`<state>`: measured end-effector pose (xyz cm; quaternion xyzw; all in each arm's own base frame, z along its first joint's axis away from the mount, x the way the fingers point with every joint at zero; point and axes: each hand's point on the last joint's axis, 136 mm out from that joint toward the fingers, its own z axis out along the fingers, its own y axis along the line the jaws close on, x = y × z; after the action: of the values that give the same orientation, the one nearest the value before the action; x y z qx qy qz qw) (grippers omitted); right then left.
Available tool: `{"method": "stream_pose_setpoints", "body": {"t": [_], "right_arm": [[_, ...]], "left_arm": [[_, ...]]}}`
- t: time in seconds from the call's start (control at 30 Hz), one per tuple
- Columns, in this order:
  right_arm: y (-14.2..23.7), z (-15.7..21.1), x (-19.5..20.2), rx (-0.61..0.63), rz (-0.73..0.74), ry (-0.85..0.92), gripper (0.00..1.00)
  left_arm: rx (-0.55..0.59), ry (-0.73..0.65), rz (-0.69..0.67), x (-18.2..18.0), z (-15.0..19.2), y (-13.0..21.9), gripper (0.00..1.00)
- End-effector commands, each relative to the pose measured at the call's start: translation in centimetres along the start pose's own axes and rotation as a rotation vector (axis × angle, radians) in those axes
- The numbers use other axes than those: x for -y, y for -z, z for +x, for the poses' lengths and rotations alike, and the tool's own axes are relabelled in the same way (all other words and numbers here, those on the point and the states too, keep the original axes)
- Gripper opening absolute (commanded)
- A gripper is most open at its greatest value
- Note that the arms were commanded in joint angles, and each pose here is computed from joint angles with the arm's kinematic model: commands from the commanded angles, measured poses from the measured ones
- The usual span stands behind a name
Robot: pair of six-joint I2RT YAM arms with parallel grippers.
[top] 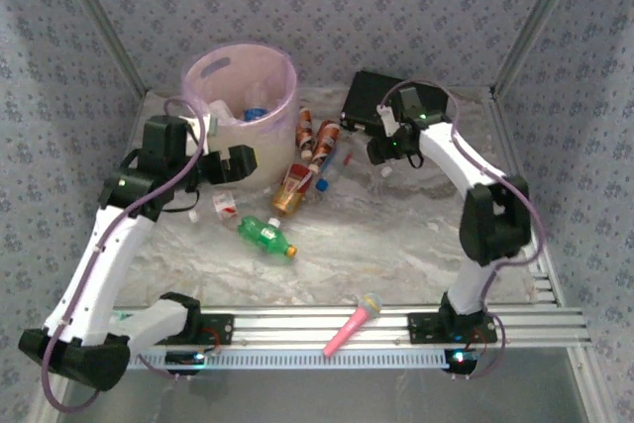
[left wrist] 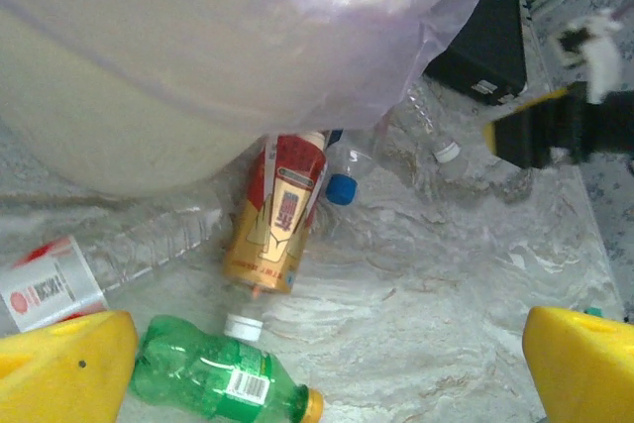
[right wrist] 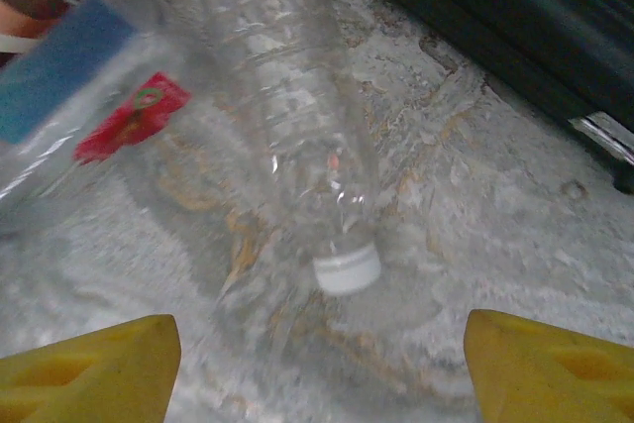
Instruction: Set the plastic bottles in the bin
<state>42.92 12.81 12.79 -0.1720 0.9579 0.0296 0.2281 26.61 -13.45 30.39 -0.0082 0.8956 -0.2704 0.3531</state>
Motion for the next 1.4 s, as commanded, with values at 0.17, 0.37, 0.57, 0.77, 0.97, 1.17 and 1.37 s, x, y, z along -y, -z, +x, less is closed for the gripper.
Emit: {"method": "stream_pose_setpoints", "body": {"t": [0.17,0.37,0.57,0.77,0.97,1.17,1.37], "right_arm": [[-5.4,1.3,0.5,-0.170,0.040,0.055,0.81],[-8.4,2.0,0.3,-0.216,0.006,0.045,0.87],[-9.9,1.7,0.1,-0.211,-0.011,0.049,0.84],[-10.9,1.8,0.2,-0.209,-0.001,0.056,0.76],[-10.9,1.8,0.2,-0.203,-0.001,0.051,0.66],[-9.7,1.8,0.1,-0.191,-0.016,0.046,0.57],[-7.4,2.2,0.3,-0.186,-0.012,0.048,0.49]], "left_arm": [[0.118,0.043,0.089,1.5,-1.0,1.9,1.00],[0.118,0.036,0.100,1.8,-1.3,1.7,1.00],[0.120,0.040,0.102,1.9,-1.5,1.6,1.00],[0.101,0.060,0.106,1.8,-1.3,0.9,1.00],[0.130,0.059,0.114,2.0,-2.1,0.7,1.00],[0.126,0.091,0.115,1.7,-2.1,-0.3,1.00],[0.142,0.117,0.142,2.2,-2.7,-0.3,1.00]]}}
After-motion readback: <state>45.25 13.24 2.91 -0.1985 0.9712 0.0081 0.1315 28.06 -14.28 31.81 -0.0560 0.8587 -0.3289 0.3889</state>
